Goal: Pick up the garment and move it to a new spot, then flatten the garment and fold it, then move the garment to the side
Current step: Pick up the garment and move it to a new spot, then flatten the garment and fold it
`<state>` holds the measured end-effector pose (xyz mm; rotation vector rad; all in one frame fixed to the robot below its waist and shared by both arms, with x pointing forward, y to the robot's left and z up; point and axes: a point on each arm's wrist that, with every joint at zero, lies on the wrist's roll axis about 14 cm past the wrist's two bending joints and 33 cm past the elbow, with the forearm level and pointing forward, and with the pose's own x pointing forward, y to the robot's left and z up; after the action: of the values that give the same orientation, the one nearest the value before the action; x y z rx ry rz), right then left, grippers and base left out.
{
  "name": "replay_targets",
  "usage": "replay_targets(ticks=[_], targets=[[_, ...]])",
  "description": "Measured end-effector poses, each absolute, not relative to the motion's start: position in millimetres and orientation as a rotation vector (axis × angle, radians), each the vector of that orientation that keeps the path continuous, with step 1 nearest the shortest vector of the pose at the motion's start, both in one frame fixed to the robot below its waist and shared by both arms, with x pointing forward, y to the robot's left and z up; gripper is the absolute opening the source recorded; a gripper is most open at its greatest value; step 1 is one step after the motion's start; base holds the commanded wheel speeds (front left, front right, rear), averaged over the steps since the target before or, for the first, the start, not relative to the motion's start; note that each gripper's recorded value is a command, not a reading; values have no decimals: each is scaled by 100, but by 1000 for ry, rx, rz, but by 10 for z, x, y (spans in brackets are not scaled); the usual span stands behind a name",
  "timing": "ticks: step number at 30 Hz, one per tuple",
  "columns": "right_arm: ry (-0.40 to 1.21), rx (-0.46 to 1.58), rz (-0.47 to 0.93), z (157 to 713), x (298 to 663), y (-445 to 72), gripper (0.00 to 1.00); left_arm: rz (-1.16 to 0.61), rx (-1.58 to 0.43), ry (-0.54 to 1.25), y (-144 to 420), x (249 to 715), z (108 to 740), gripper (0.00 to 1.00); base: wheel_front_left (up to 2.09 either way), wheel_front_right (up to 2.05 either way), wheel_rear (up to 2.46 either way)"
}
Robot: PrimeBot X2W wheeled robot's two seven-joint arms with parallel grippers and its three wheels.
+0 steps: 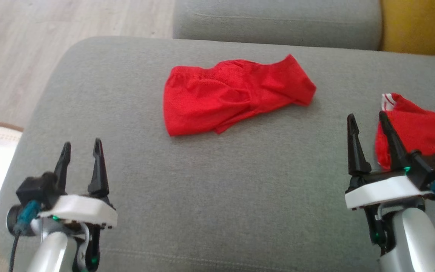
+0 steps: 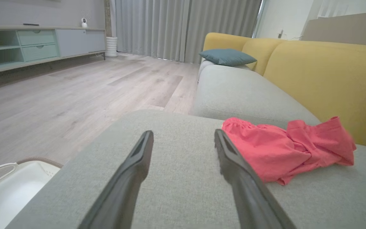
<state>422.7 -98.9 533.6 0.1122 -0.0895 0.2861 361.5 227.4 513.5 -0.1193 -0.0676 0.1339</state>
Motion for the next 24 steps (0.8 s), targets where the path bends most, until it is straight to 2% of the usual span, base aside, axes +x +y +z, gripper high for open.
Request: replay_targets(ticks=[10,19,21,24], targets=[[-32,81,366,5252,4386,-671,100,160,-139,-76,2323,3476,5111,100,0,0,0],[112,14,372,4978,5015,-459,100,201,-163,-47,2409,3505,4999,100,0,0,0],[184,33,376,4831,5211,-351,100,234,-169,-29,2504,3498,4933,100,0,0,0],[234,-40,394,4683,5368,-249,100,250,-166,-13,2545,3499,4883,100,0,0,0]])
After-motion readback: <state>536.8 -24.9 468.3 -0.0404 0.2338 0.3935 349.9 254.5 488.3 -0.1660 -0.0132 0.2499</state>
